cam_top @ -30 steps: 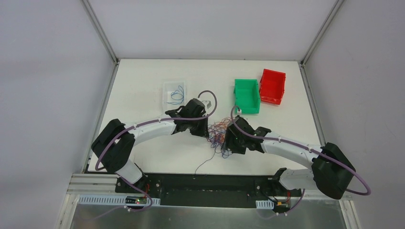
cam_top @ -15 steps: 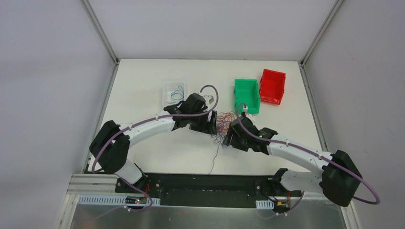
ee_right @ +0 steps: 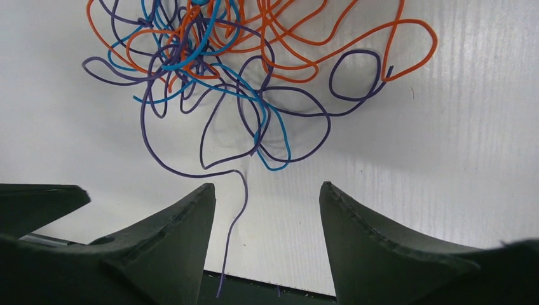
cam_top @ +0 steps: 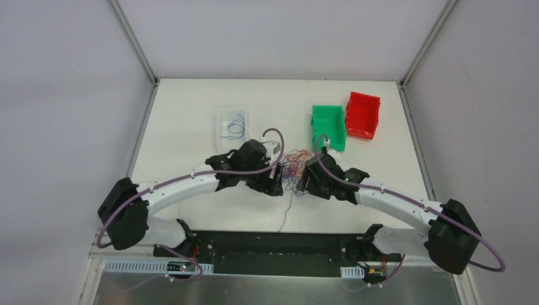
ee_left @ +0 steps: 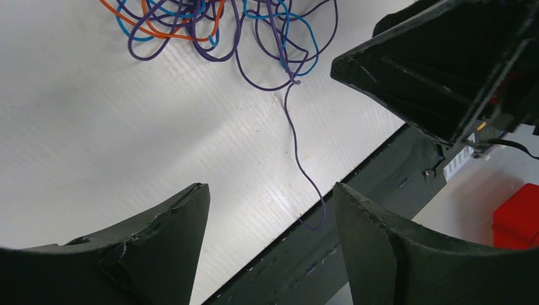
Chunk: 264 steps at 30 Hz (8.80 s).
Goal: Untangle the cables
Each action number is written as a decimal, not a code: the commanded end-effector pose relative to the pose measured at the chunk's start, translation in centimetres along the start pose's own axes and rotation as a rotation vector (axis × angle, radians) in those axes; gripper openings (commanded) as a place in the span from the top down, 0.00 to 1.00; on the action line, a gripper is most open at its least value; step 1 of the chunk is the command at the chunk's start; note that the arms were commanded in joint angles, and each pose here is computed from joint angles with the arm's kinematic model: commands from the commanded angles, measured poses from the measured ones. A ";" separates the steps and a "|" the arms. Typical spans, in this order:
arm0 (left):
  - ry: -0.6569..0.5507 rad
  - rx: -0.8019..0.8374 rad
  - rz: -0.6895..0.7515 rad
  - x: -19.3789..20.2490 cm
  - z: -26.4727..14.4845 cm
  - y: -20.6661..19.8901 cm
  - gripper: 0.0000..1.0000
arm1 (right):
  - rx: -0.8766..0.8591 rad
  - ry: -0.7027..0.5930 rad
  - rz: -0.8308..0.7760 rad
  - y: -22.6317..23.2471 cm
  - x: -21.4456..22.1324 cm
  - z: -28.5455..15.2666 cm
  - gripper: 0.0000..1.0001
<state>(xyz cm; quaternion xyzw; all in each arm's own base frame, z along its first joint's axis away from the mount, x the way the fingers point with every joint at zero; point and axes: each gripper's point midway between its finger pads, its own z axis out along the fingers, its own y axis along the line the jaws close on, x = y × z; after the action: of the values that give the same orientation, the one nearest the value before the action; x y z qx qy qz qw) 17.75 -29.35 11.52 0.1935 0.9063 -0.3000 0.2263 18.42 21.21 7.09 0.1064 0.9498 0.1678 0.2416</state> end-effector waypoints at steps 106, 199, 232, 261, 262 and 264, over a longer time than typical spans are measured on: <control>-0.463 -0.132 0.023 -15.4 -22.3 1.0 1.00 | -0.236 -0.354 0.181 -0.2 -10.1 -0.4 0.31; -0.869 -0.343 0.082 -16.1 -35.6 0.9 1.00 | -0.755 -0.041 -0.699 24.0 -2.6 0.6 0.35; -0.651 -0.222 0.001 -14.4 -25.7 2.4 1.00 | -0.661 -0.480 -0.328 27.5 -17.5 -18.4 1.00; -0.667 0.492 0.139 -36.4 -2.3 -12.5 1.00 | 0.008 -0.613 0.055 1.4 -27.7 -13.8 1.00; -0.678 0.502 0.142 -37.1 -1.4 -12.5 1.00 | 0.018 -0.611 0.062 1.0 -28.0 -13.5 1.00; -0.676 0.484 0.140 -38.0 1.7 -11.5 1.00 | 0.028 -0.608 0.076 0.3 -28.5 -12.9 1.00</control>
<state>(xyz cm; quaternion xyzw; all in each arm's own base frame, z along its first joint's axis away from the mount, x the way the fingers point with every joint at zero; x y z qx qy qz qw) 41.46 -44.77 32.95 0.1839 0.7281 -0.4966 0.4352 35.61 11.43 29.39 0.1819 0.8378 0.1370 0.4962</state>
